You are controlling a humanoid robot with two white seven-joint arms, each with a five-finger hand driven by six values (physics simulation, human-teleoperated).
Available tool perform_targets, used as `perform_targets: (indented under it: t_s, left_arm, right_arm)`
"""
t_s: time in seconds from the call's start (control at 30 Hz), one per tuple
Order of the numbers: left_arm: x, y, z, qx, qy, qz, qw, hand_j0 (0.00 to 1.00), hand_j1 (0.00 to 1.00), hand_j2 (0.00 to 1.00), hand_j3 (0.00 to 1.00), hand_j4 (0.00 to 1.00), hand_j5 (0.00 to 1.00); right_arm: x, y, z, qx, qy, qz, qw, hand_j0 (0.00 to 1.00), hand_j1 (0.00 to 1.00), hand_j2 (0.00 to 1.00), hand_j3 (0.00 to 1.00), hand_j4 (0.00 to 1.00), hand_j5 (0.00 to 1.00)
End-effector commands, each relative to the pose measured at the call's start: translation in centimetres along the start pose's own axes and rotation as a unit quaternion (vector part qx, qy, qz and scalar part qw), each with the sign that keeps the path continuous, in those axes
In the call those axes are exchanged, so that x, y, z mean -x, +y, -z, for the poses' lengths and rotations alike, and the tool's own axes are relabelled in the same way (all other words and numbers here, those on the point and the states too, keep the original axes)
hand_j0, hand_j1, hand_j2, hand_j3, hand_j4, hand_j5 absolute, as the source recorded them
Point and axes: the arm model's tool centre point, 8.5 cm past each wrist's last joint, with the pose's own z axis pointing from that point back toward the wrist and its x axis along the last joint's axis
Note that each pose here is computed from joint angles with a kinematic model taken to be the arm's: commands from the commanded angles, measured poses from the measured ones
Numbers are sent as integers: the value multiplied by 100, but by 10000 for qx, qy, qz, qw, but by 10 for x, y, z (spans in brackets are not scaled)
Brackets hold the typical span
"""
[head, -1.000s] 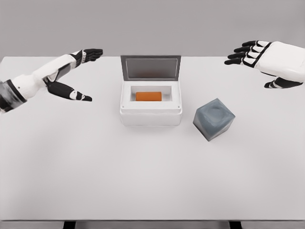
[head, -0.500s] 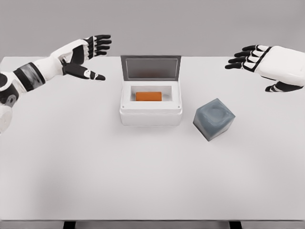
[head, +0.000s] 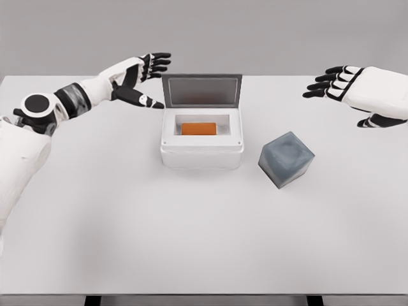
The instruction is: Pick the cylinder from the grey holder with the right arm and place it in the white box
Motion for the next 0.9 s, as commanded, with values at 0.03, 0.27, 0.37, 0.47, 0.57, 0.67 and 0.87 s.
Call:
perform_targets:
  t_s: [0.03, 0.27, 0.37, 0.47, 0.57, 0.67, 0.87]
  left_arm:
    - [0, -2, 2, 12, -8, 8, 10000, 100, 100, 100, 100, 100, 100]
    - [-1, -7, 1, 90, -216, 189, 9995, 100, 100, 100, 100, 100, 100]
    - [0, -8, 1, 125, -287, 281, 9991, 100, 100, 100, 100, 100, 100]
    - [0, -9, 0, 149, -301, 303, 9990, 100, 100, 100, 100, 100, 100]
    - [2, -14, 1, 221, -341, 360, 9985, 100, 100, 100, 100, 100, 100]
    - [3, -18, 2, 285, -337, 373, 9983, 100, 100, 100, 100, 100, 100]
    - [4, -20, 0, 362, -418, 466, 9974, 100, 100, 100, 100, 100, 100]
  right_arm:
    - [0, 0, -1, 6, 10, 15, 10000, 100, 100, 100, 100, 100, 100]
    - [0, 0, -1, 6, 4, 26, 10000, 100, 100, 100, 100, 100, 100]
    - [-1, -1, 0, 10, -6, 15, 10000, 100, 100, 100, 100, 100, 100]
    - [-4, -4, 1, 35, -56, -44, 10000, 100, 100, 100, 100, 100, 100]
    - [-4, -3, 1, 30, -57, -38, 10000, 100, 100, 100, 100, 100, 100]
    - [-4, -3, 1, 30, -57, -38, 10000, 100, 100, 100, 100, 100, 100]
    - [-4, -3, 0, 13, -45, -48, 10000, 100, 100, 100, 100, 100, 100]
